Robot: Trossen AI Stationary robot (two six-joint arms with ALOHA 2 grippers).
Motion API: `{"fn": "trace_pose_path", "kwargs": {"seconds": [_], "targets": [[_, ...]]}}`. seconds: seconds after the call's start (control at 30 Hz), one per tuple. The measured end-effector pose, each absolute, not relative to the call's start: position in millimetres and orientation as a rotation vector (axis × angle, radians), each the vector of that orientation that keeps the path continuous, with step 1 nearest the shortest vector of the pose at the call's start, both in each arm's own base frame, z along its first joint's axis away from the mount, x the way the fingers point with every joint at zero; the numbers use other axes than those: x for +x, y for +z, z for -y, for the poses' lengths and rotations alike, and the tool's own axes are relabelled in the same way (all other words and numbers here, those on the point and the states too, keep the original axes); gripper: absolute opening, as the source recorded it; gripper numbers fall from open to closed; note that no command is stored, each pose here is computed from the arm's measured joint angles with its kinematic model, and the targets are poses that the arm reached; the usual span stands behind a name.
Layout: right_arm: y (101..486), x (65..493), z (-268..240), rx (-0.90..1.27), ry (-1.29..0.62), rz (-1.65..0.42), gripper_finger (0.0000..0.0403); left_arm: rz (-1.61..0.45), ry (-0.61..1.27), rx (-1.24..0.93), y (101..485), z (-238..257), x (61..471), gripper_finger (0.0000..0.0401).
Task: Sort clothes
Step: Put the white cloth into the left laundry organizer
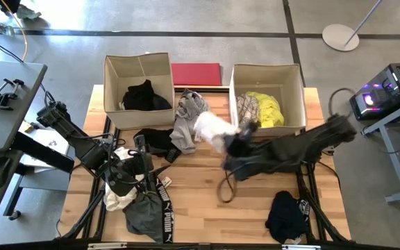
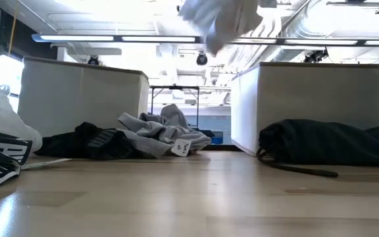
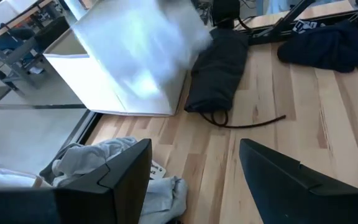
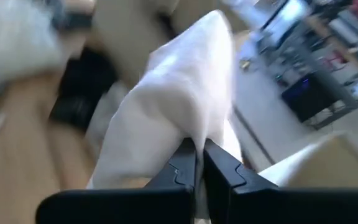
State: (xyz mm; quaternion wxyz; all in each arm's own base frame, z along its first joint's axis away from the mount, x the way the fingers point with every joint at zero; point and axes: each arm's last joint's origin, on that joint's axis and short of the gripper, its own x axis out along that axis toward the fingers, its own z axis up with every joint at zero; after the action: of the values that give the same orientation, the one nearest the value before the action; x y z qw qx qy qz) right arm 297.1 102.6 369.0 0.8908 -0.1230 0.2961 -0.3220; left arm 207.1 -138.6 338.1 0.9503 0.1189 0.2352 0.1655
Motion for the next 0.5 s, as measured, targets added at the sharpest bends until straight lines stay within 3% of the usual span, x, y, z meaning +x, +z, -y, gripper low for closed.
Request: {"fn": "trace_pose_path", "kwargs": {"seconds": [0.23, 0.5], "targets": [[407.0, 262.5, -87.5, -0.227, -0.698, -0.500, 0.0001, -0.468, 0.350, 0.270, 338.9, 138.5, 207.9, 0.0236], [389.5, 283.7, -93.8, -0.287, -0.616, -0.591, 0.0001, -0.454, 0.361, 0.618, 333.4, 146.5, 239.9, 0.0236]]}}
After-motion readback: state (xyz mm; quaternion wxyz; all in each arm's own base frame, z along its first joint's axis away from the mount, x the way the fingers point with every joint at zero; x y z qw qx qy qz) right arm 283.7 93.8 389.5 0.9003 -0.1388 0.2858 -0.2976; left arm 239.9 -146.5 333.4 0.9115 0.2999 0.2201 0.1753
